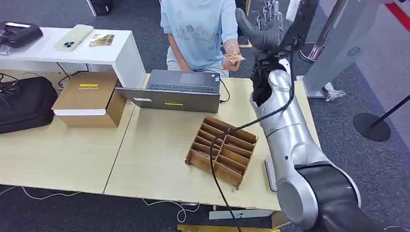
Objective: Pass the card to the sensor for recognition and then transmit it.
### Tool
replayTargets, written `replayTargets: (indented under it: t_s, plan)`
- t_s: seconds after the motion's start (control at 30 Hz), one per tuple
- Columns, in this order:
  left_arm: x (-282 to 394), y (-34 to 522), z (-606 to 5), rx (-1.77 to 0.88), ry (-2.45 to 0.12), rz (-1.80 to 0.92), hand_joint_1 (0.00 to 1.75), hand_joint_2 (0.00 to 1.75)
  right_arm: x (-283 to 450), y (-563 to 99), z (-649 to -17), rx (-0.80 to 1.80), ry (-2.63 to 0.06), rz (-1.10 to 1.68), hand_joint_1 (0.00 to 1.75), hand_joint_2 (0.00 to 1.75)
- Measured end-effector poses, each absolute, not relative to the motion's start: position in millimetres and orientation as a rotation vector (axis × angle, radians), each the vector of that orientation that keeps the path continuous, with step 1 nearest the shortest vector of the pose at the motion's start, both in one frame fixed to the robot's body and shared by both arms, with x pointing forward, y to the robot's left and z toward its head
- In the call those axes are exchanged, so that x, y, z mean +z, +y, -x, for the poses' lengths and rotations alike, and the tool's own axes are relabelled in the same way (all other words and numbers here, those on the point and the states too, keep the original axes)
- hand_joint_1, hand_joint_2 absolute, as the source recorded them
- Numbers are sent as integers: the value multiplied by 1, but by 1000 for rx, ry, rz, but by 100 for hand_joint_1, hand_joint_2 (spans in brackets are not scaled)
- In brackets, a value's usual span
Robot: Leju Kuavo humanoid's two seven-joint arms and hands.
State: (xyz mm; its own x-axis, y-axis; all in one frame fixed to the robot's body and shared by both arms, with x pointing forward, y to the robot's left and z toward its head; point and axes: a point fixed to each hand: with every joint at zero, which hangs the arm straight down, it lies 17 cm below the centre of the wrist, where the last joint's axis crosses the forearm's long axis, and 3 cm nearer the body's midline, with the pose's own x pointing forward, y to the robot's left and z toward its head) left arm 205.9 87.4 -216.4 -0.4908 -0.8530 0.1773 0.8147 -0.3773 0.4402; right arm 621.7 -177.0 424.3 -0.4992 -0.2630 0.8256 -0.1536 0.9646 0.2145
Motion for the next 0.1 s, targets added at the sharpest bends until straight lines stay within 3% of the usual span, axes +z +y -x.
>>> replayTargets:
  t_s: [0.1]
  plan:
    - [-219, 91, -203, -1995, -578, -94, 0, 0, 423, -198, -610, -251, -2128, -363, 0, 175]
